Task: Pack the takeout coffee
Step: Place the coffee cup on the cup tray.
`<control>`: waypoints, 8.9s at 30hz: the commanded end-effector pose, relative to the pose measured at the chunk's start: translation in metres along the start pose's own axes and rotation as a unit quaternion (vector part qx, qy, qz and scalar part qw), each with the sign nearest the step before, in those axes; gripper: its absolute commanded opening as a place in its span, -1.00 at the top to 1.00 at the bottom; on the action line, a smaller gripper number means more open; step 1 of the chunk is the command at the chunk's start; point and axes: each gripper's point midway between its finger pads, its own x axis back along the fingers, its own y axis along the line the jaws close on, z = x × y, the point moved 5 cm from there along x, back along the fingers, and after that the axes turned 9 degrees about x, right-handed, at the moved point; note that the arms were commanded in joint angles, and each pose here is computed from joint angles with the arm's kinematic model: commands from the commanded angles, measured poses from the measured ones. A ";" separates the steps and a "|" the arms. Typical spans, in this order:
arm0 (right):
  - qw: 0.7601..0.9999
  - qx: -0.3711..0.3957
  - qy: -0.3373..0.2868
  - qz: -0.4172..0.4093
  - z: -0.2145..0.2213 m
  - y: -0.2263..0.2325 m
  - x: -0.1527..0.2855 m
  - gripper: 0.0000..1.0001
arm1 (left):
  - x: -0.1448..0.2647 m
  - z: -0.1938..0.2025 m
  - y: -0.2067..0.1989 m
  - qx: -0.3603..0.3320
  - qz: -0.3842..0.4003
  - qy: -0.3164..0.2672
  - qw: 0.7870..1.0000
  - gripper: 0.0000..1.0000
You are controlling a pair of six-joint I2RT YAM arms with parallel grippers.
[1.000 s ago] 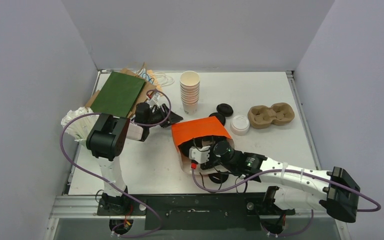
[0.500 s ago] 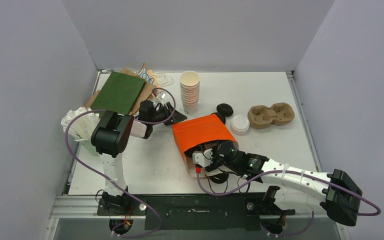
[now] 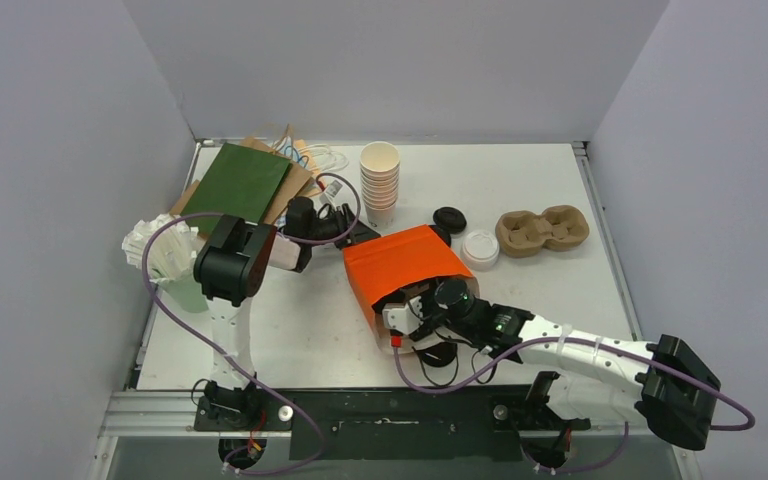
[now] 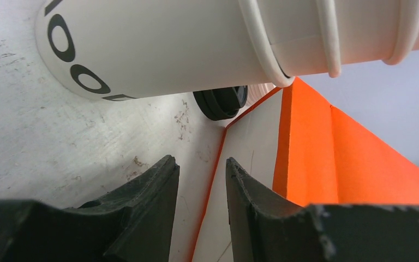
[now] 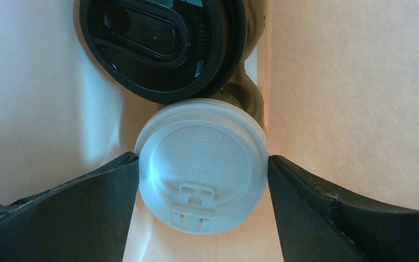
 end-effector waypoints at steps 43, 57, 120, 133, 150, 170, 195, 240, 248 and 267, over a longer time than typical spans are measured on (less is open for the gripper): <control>0.998 -0.039 -0.053 0.009 -0.014 -0.032 -0.022 0.27 | -0.016 0.048 -0.033 0.004 0.144 0.126 0.982 1.00; 1.000 0.010 -0.018 0.002 -0.013 -0.019 -0.027 0.27 | -0.018 0.053 -0.031 0.028 0.147 0.136 0.979 1.00; 0.996 -0.025 0.012 -0.080 -0.017 0.003 -0.031 0.33 | -0.027 0.067 -0.025 0.061 0.094 0.131 0.985 1.00; 0.994 -0.063 0.011 -0.090 -0.023 -0.011 -0.031 0.34 | -0.030 0.070 -0.030 0.061 0.093 0.136 0.984 1.00; 0.970 -0.142 0.056 -0.186 -0.031 -0.024 -0.005 0.33 | -0.011 0.036 -0.024 0.004 -0.041 0.060 0.997 0.31; 0.948 -0.175 0.071 -0.256 -0.044 -0.024 0.004 0.34 | 0.029 -0.005 -0.006 -0.013 -0.149 -0.069 0.986 -0.09; 0.902 -0.268 0.123 -0.314 -0.034 -0.023 -0.036 0.26 | 0.118 -0.020 -0.067 -0.049 -0.178 -0.251 0.950 -0.18; 0.867 -0.412 0.129 -0.247 -0.009 -0.067 -0.033 -1.00 | 0.135 0.004 -0.092 -0.054 -0.196 -0.230 0.952 -0.19; 0.875 -0.419 0.112 -0.214 -0.011 -0.085 -0.029 -1.00 | 0.142 0.001 -0.110 -0.065 -0.194 -0.232 0.951 -0.20; 0.891 -0.424 0.065 -0.148 -0.011 -0.114 -0.015 -1.00 | 0.173 -0.013 -0.208 -0.169 -0.130 -0.243 0.946 -0.33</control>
